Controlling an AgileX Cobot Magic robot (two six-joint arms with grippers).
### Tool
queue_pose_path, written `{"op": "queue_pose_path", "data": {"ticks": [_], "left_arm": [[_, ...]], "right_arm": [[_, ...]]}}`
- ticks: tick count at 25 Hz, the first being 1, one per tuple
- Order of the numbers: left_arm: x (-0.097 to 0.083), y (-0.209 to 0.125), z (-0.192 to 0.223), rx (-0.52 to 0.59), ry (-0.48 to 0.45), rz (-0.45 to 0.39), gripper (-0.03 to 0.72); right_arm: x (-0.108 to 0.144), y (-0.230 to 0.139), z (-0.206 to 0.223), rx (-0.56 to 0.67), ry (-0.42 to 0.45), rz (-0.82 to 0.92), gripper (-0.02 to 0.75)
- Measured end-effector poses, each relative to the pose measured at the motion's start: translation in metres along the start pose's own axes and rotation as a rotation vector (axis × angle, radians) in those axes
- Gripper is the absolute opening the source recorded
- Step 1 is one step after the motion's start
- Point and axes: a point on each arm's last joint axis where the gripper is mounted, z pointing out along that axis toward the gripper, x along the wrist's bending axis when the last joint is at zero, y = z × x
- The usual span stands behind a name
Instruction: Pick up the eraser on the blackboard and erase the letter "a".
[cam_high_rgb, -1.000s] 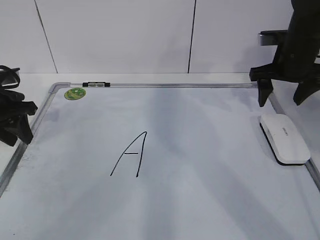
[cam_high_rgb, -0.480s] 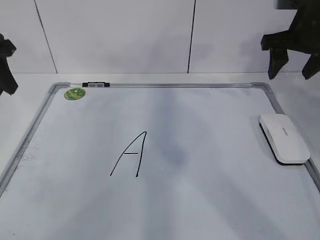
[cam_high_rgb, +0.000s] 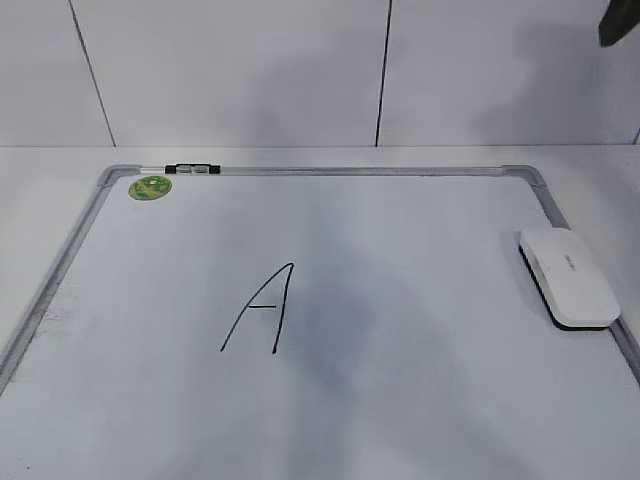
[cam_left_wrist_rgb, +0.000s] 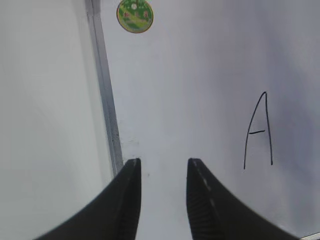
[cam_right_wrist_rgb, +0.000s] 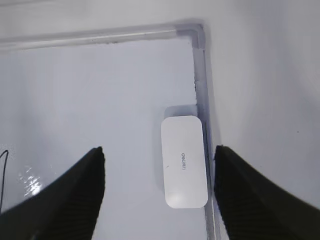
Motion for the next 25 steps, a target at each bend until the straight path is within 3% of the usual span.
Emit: {"op": "queue_pose_path", "data": {"ticks": [7,14,21,25], "left_arm": [[-0.02,-0.025,-0.067,-0.173,0.034,0.036,0.235],[-0.041,-0.073,-0.139,-0.369,0.077,0.086,0.235],[-0.061,-0.117,-0.183,-0.523,0.034,0.102,0.235],[-0.068,-0.146,-0.191,-0.558,0.008,0.133,0.235]], "right_arm": [[-0.007,-0.036,-0.075,-0.14,0.036,0.005,0.545],[-0.018,-0.098,-0.118,-0.203,0.053,0.007,0.545],[-0.028,-0.153,-0.15,-0.297,0.071,0.01,0.545],[-0.032,-0.178,-0.163,-0.348,0.081,0.003,0.543]]}}
